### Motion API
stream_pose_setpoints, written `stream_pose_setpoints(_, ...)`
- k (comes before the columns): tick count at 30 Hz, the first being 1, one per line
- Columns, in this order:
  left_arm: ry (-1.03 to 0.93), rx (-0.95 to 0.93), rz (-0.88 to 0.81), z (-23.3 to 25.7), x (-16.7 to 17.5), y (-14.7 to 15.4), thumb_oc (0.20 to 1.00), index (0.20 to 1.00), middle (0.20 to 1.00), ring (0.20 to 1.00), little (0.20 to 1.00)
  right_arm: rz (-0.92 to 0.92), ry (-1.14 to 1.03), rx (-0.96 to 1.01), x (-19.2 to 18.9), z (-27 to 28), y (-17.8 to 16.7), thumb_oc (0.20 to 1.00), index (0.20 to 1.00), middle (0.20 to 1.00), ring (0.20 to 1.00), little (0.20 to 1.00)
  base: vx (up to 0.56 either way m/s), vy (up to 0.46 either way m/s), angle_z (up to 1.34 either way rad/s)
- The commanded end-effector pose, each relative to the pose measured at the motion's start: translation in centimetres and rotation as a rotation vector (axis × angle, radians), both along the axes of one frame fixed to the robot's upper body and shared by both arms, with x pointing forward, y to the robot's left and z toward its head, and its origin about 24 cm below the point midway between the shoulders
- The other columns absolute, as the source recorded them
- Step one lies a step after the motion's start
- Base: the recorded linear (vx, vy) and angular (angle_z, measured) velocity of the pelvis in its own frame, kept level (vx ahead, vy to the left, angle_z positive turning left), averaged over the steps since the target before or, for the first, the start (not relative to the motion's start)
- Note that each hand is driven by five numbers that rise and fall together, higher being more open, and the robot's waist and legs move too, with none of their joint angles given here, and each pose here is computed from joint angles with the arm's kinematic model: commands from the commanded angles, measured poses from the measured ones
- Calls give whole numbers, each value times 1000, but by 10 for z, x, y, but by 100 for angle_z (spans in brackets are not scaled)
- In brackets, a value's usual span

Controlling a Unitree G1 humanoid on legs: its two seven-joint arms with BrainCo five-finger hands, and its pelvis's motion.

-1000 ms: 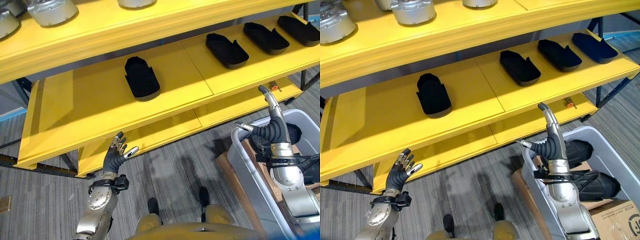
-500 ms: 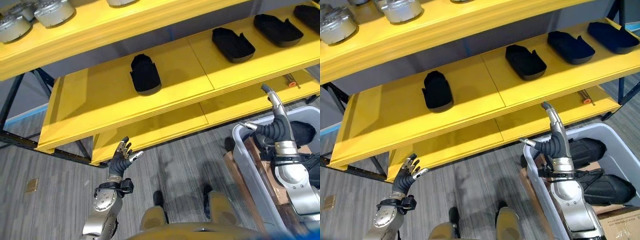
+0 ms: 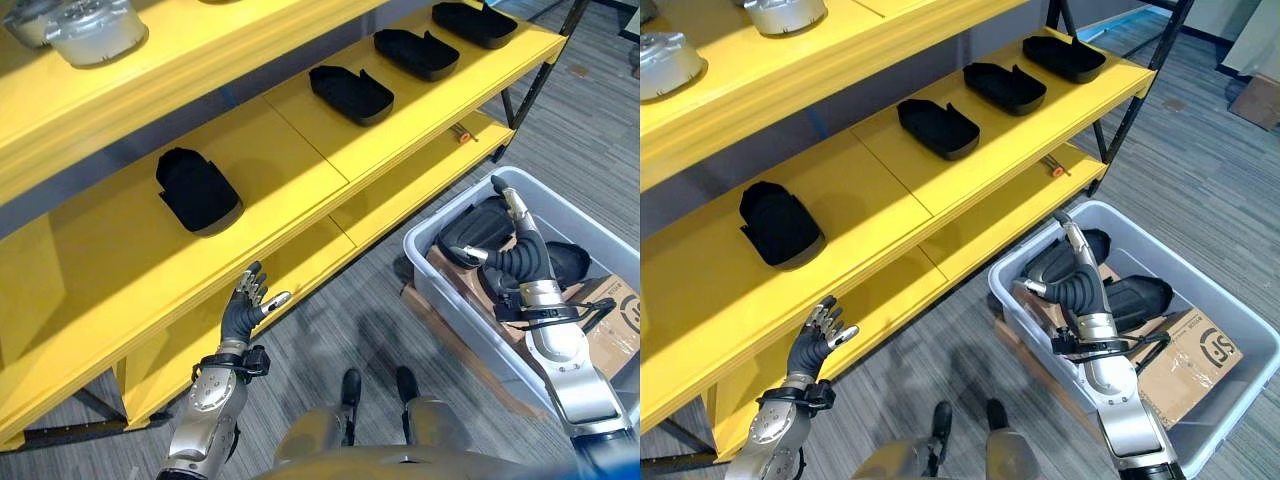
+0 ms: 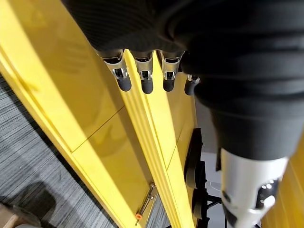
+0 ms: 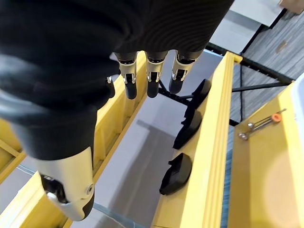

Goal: Move parts from the plastic box to the shelf.

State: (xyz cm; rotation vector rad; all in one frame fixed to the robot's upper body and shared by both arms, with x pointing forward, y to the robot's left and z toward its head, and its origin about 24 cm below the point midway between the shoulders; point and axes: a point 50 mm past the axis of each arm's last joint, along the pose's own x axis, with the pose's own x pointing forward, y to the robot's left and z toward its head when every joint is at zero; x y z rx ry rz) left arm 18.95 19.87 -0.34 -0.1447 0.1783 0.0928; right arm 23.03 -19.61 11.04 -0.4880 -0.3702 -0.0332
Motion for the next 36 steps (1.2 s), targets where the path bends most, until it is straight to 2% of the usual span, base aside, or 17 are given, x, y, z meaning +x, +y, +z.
stream_pose_setpoints(1,-76,42,-1,15,-5,12,1000,1000,1000,1000,1000,87,-80,24,2,18,13,1000,1000,1000,1000,1000,10,115,-45)
stream_pose_setpoints(8,-99,81,21,21,0,19,1000,1000,1000,1000,1000,116,-95,55,9,21,24,1000,1000,1000,1000,1000,-13,131,-51)
stream_pose_setpoints(10,-120,108,61,26,2,26,1000,1000,1000,1000,1000,159,-125,64,16,27,38,1000,1000,1000,1000,1000,-47,41,-61)
stream_pose_setpoints(14,-114,109,122,27,-5,36,1000,1000,1000,1000,1000,221,-130,40,26,31,53,1000,1000,1000,1000,1000,23,-24,-192)
stream_pose_setpoints(19,-58,87,138,15,-13,34,1000,1000,1000,1000,1000,172,-120,0,22,31,38,1000,1000,1000,1000,1000,157,-144,-59)
stream_pose_setpoints(26,-37,64,38,10,-8,16,1000,1000,1000,1000,1000,59,-69,2,2,21,1,1000,1000,1000,1000,1000,248,-211,16)
stream_pose_setpoints(36,-60,45,27,14,-6,17,1000,1000,1000,1000,1000,49,19,79,-5,9,-19,1000,1000,1000,1000,1000,77,-58,24)
